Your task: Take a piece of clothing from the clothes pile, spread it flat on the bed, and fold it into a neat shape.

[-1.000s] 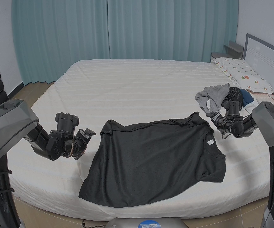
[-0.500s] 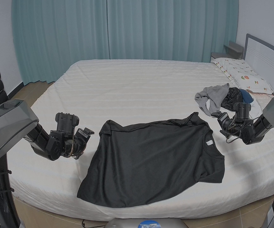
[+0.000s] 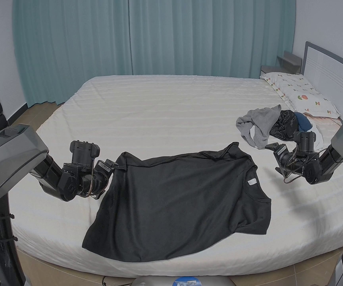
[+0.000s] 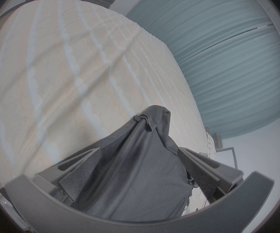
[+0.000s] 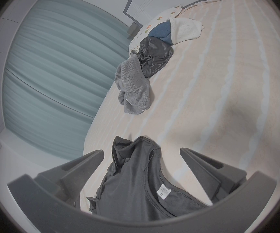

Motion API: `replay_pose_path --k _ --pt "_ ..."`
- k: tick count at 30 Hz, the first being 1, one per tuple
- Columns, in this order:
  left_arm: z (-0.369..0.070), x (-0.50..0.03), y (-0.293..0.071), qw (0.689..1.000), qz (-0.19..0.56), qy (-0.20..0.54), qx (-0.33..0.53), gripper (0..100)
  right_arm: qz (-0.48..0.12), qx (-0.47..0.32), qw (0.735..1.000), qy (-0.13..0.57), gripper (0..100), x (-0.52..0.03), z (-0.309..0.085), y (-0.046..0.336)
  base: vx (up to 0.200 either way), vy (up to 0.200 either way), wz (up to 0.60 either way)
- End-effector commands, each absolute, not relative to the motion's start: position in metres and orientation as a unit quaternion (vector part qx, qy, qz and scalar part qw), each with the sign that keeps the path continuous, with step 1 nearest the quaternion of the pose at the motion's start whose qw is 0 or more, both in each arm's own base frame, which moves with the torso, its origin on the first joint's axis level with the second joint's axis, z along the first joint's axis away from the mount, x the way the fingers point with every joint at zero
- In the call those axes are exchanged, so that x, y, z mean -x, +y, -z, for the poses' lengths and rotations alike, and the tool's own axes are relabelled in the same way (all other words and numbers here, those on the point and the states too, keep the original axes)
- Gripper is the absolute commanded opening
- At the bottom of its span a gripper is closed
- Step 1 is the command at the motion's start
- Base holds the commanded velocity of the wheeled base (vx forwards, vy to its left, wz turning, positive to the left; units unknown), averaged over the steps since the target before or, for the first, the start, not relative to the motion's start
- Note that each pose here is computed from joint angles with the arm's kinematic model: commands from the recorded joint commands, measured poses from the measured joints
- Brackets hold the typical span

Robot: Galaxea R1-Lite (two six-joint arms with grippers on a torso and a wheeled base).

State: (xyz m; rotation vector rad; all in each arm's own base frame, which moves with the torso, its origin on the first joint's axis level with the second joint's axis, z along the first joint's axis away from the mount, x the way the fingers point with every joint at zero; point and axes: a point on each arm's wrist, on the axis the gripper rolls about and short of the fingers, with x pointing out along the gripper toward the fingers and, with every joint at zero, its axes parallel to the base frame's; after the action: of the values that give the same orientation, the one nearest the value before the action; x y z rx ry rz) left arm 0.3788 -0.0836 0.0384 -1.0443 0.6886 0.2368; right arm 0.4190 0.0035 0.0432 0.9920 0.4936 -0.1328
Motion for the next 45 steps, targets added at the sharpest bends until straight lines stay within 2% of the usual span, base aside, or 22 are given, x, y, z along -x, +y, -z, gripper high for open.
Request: replay_pose_path --k 1,5,10,24,30,31,40,45 --pt "-0.040 -0.379 -0.084 0.805 -0.109 0.319 0.488 100 0.063 -0.470 0.848 0.237 100 -0.418 -0.042 0.004 0.200 0.000 0.00" --pt "-0.043 -0.384 -0.085 0.808 -0.104 0.313 0.488 100 0.062 -0.469 0.847 0.242 100 -0.416 -0.040 0.007 0.200 0.000 0.00" --pt "-0.046 -0.390 -0.085 0.813 -0.099 0.306 0.486 100 0.063 -0.468 0.847 0.246 100 -0.416 -0.037 0.008 0.000 0.000 0.00" --pt "-0.016 -0.423 -0.088 0.850 -0.098 0.304 0.419 100 0.061 -0.467 0.846 0.251 100 -0.416 -0.034 0.011 0.000 0.000 0.00" --pt "-0.004 -0.441 -0.093 0.851 -0.105 0.309 0.412 100 0.061 -0.467 0.846 0.250 100 -0.417 -0.034 0.011 0.000 0.000 0.00" --pt "-0.003 -0.444 -0.093 0.851 -0.106 0.310 0.411 0 0.061 -0.467 0.846 0.250 100 -0.417 -0.034 0.011 0.000 0.000 0.00" --pt "-0.011 -0.466 -0.075 0.858 -0.135 0.282 0.408 0 0.057 -0.466 0.848 0.246 100 -0.419 -0.028 0.012 0.000 0.000 0.00" --pt "-0.034 -0.485 -0.053 0.866 -0.140 0.230 0.421 0 0.051 -0.463 0.851 0.243 100 -0.422 -0.028 0.015 0.000 0.000 0.00"
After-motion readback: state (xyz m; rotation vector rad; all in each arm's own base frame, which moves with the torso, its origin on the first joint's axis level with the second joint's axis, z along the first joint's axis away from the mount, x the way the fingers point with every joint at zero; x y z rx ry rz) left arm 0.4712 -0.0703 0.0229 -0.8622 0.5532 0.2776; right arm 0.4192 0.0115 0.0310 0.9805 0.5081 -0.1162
